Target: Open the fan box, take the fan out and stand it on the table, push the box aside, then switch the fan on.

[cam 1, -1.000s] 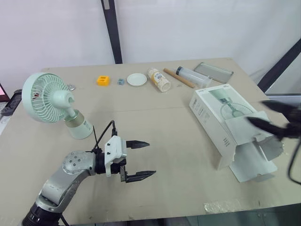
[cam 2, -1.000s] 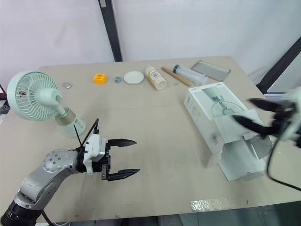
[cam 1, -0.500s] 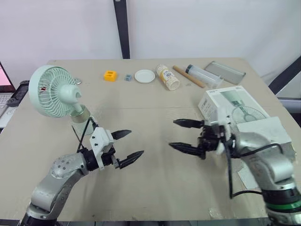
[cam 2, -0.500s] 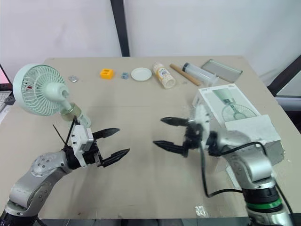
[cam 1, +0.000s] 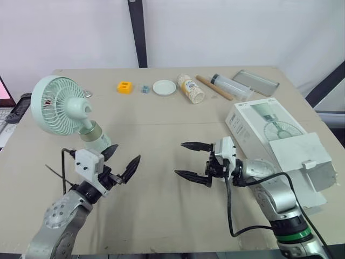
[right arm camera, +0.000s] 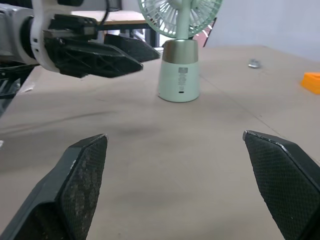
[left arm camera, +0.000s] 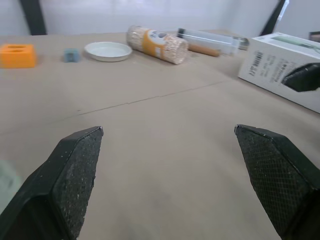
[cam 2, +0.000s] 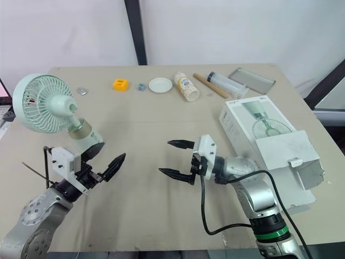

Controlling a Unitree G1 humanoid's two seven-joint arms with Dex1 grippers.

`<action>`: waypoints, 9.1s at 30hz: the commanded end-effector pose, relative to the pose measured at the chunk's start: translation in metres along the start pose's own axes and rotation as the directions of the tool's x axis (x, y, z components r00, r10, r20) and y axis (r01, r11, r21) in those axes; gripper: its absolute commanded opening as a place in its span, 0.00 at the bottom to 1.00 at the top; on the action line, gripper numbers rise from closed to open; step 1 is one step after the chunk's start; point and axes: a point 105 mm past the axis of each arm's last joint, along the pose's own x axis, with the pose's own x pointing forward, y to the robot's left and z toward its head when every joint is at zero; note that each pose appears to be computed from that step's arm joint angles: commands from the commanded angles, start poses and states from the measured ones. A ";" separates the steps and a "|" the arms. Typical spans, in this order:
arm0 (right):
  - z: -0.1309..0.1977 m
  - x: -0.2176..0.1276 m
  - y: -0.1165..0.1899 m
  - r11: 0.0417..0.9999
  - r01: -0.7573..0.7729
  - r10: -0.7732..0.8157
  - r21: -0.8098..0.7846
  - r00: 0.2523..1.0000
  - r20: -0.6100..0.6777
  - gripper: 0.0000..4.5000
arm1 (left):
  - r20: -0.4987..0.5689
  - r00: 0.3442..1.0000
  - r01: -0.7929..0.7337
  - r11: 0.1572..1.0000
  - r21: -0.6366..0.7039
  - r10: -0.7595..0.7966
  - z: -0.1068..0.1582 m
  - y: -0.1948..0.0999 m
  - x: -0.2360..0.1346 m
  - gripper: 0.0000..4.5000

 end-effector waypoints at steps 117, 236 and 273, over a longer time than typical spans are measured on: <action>0.052 0.062 -0.016 0.969 0.233 -0.233 0.084 0.972 -0.013 0.88 | 0.085 0.966 0.233 0.963 0.133 -0.245 0.080 -0.009 0.062 0.41; 0.060 0.028 0.010 0.952 -0.302 0.297 0.053 0.951 0.084 0.09 | -0.306 0.827 0.493 0.870 -0.013 -0.472 0.040 0.011 -0.015 1.00; 0.021 0.031 0.026 0.958 -0.284 0.285 0.031 0.958 -0.026 0.09 | -0.293 0.791 0.560 0.829 -0.010 -0.538 -0.037 -0.038 0.025 0.01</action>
